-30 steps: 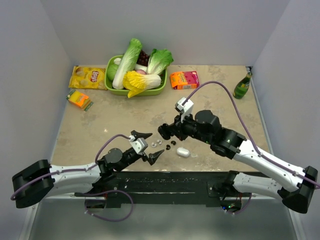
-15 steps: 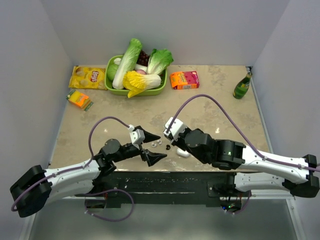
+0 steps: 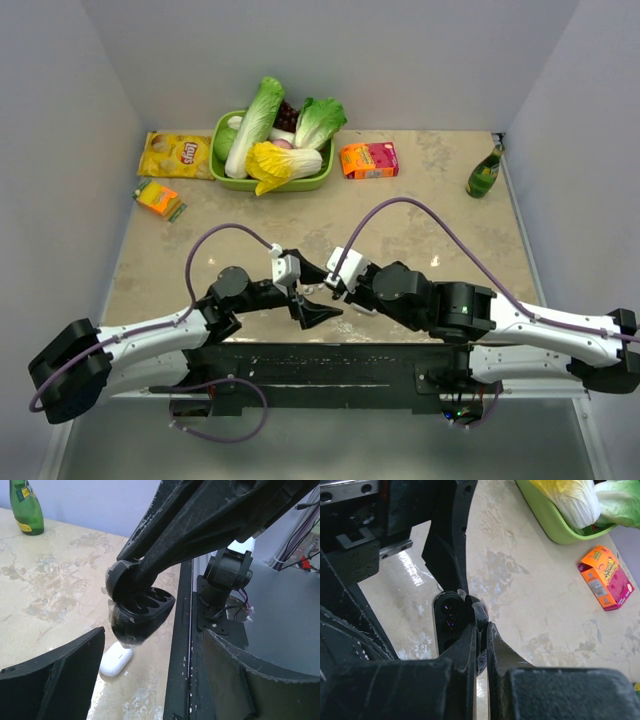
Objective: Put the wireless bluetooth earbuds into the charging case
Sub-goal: Open the charging case.
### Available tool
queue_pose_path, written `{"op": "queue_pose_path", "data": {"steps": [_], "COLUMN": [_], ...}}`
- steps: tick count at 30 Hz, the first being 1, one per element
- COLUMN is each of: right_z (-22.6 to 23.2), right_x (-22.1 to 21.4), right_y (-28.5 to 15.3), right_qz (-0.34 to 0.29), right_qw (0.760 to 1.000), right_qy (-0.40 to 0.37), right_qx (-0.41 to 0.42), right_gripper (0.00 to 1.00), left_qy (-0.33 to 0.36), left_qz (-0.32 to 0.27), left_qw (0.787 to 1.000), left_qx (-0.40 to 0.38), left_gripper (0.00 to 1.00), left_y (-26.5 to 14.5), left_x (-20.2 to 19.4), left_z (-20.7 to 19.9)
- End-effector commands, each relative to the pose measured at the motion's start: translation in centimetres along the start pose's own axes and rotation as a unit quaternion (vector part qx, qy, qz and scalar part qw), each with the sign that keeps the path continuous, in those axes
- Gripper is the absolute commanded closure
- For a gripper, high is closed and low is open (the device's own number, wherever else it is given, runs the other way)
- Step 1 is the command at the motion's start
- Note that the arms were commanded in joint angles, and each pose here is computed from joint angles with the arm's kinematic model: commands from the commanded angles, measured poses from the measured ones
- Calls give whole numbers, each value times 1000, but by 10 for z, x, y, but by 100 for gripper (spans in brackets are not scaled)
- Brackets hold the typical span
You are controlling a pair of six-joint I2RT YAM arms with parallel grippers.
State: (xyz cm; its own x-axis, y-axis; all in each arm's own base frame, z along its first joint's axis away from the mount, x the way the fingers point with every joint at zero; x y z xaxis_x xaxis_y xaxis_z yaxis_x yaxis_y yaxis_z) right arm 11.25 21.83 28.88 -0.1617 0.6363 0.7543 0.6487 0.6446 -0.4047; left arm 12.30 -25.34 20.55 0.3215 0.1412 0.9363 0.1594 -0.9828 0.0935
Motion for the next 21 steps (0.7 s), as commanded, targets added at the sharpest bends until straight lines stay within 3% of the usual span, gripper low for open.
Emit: {"op": "queue_pose_path", "data": {"steps": [1,7,14,21], "right_z": [-3,3,8,15], "right_x": [19,21,20,20], "right_y": [-7,-6,-4,-3], "right_qz": [-40,-40,-39,-37], "right_qw": [999,998,997,995], "right_qy": [11,9,10,14], "right_qx": [19,45,61,86], "right_gripper": [100,100,100,100], "left_qy": [33,41,50,57], "left_qz": [-24,-15,-15,-24], "left_qw": [999,999,999,998], "left_qx": [-11,0,-11,-8], "left_gripper": [18,19,31,22], "left_y": [6,8,9,5], "left_x": [17,14,18,20], "left_z": [0,5,2,0]}}
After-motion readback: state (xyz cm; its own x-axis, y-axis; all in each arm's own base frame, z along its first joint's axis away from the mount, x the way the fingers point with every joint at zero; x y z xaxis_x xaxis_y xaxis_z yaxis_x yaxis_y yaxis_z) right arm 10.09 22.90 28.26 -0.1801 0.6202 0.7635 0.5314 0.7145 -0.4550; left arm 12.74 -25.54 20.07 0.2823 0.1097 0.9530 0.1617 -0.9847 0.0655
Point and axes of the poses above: each gripper's point midway between its finger pads, its own y axis out along the fingers, its own z axis along the line the jaws close on, x = y × z, the point moved 7 cm from there along -y, back along the fingers, and after that the axes turned 10 degrees about -y, right-handed, at the moved point
